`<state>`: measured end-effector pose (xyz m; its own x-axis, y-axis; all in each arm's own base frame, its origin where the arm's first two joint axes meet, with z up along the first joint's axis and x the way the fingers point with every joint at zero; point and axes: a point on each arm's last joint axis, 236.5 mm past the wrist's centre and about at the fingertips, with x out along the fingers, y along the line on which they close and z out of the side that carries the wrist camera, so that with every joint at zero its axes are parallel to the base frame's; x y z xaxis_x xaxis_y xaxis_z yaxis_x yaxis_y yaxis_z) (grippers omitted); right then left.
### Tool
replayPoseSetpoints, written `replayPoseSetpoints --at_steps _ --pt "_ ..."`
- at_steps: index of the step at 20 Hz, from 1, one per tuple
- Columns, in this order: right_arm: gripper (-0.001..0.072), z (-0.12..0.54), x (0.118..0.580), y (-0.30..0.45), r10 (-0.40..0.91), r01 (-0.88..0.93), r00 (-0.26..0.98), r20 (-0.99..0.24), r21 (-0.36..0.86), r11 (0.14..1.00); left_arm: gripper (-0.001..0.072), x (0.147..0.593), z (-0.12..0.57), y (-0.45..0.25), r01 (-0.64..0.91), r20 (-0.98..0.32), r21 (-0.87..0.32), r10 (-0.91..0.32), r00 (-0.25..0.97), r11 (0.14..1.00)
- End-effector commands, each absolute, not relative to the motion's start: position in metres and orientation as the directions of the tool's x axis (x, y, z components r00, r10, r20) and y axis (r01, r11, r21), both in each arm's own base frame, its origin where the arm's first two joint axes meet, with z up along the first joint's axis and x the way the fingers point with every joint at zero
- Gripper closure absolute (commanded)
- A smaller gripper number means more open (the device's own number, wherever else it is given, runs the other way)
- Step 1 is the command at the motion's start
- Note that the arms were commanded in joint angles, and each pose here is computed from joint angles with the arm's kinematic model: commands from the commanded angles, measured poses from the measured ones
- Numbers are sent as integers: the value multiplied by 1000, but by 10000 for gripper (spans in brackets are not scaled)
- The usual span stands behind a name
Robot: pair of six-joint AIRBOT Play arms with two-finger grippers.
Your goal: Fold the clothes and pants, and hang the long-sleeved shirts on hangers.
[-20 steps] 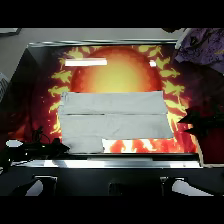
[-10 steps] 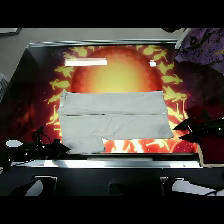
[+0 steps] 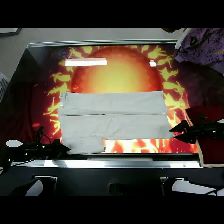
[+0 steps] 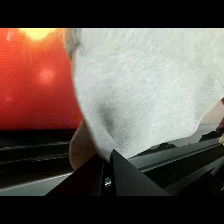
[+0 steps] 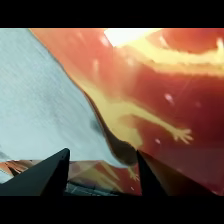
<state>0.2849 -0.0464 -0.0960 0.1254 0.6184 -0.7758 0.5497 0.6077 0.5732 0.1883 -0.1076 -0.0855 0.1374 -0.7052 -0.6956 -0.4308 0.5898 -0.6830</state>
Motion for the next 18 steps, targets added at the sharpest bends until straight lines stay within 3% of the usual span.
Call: replayPoseSetpoints --at_steps 1,3,6,10,14,18 --pt "273 -102 291 -37 601 508 115 -791 567 648 690 189 -86 -107 -435 -697 -681 -704 138 589" --pt "306 -107 290 -27 584 475 73 -809 543 692 690 189 -86 -107 -437 -697 -681 -704 138 588" --pt "680 -104 288 -18 591 467 46 -805 540 700 690 192 -84 -106 -445 -698 -679 -701 144 584" --pt "680 -80 286 -17 578 464 71 -813 540 702 692 210 -59 -89 -422 -717 -672 -677 164 609" --pt "680 -37 274 -23 501 482 112 -858 488 728 693 205 -23 -41 -460 -850 -510 -509 138 727" --pt "680 9 266 -22 428 459 211 -879 476 750 693 199 6 -47 -425 -856 -511 -489 167 747"
